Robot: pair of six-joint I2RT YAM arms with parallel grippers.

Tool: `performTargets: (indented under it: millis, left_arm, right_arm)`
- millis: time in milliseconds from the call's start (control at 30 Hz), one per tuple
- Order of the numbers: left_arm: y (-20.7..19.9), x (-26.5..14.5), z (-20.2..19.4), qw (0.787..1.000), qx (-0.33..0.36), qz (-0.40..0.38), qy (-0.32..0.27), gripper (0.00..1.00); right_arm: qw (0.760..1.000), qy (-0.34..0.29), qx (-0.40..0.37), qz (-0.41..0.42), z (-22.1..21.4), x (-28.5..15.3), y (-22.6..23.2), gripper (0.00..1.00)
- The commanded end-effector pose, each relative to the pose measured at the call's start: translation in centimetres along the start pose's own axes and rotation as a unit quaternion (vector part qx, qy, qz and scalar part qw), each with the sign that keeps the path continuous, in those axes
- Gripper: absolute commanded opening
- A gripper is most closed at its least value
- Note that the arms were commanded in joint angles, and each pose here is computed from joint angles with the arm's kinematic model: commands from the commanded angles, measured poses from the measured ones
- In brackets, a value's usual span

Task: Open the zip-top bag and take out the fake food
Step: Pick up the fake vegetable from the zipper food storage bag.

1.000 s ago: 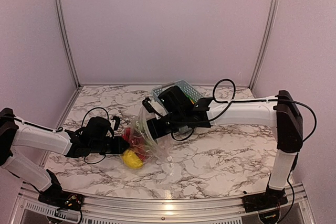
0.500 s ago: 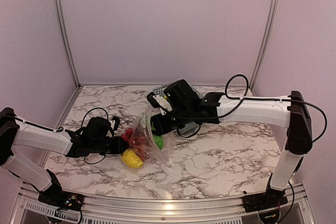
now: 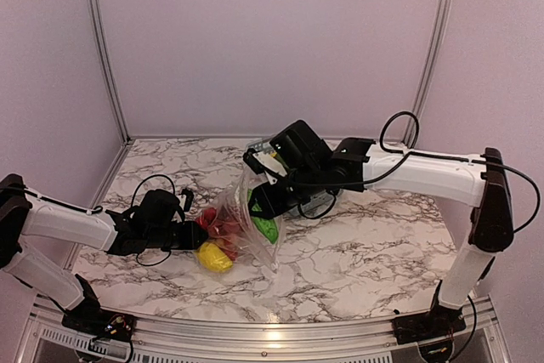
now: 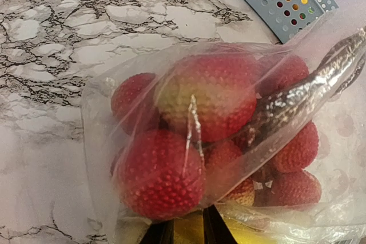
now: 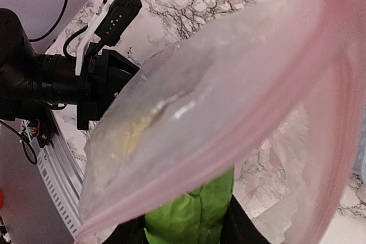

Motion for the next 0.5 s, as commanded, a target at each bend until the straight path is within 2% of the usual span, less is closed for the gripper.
performTargets:
  millis: [0, 467]
  left_arm:
    - [0.9, 0.2, -0.1, 1.0, -0.004, 0.031, 0.002, 0.2]
    - [1.2, 0.1, -0.2, 1.0, -0.006, 0.029, 0.0, 0.21]
  right_arm:
    - [1.0, 0.006, -0.02, -0.004, 0.6, -2.6, 0.5, 0.31]
    - [0.998, 0.051, -0.032, -0.001, -0.9, -5.7, 1.0, 0.3]
Point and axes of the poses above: each gripper's point midway between its finger pads, its own x axis out along the fingers, its own y axis along the line the jaws close on, z = x × y, the point moved 7 cm from there along -x, back along the fingers, and after that the axes turned 13 degrees about -x, right-handed, at the moved point
